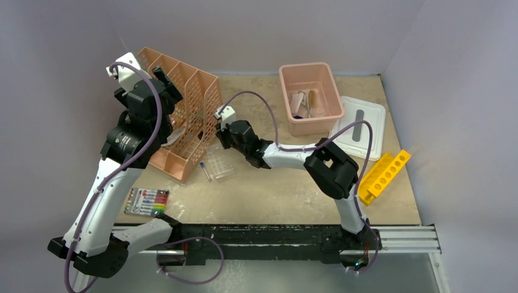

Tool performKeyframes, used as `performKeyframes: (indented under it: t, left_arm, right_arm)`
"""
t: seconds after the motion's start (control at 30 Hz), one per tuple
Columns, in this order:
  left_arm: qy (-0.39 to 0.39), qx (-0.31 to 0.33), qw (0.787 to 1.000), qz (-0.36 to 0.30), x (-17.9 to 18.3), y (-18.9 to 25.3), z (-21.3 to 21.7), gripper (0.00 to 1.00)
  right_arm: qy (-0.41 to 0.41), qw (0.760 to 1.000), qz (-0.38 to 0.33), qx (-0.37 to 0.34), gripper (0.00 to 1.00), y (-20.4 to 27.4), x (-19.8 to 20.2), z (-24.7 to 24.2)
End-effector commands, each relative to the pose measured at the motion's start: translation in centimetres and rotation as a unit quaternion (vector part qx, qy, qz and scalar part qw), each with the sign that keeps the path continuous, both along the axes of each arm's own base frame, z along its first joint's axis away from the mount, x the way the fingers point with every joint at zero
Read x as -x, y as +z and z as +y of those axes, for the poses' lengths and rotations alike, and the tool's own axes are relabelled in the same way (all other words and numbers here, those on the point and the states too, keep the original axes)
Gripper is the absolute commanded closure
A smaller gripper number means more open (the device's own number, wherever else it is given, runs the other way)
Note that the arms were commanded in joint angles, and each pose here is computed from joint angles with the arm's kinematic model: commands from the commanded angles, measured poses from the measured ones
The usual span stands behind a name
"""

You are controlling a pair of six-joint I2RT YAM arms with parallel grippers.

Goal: Organize the chemistry lab equipment

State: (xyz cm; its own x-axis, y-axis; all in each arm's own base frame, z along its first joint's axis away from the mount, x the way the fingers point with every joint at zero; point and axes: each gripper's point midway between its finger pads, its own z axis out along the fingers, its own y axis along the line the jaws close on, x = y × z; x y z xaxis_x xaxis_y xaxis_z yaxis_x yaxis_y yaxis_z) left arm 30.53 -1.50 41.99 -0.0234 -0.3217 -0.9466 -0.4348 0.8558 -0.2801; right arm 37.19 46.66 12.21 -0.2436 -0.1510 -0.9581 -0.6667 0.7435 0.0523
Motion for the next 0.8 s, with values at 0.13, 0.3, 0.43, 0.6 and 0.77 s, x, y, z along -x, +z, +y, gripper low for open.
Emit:
performKeyframes:
  t: [0.13,0.3,0.43,0.6,0.77]
  left_arm:
    - [0.002,0.009,1.000,-0.005,-0.1,0.1,0.0,0.30]
    - [0.000,0.007,1.000,-0.001,-0.3,-0.1,-0.2,0.30]
    - [0.000,0.001,1.000,0.003,-0.4,0.0,-0.1,0.30]
    - [0.002,-0.004,1.000,0.009,-0.5,0.0,-0.1,0.30]
    - [0.000,-0.002,1.000,0.014,-0.8,-0.3,-0.4,0.30]
  right_arm:
    - [0.008,1.000,-0.024,-0.019,0.90,2.4,0.9,-1.3]
    - [0.020,0.999,-0.036,-0.023,0.90,1.9,1.1,-1.0]
    - [0.016,0.998,-0.059,-0.026,0.90,2.1,0.6,-0.9]
    - [-0.013,0.996,-0.086,-0.024,0.90,1.7,-0.2,-1.8]
    - [-0.058,0.991,-0.120,-0.012,0.90,1.3,-1.3,-3.5]
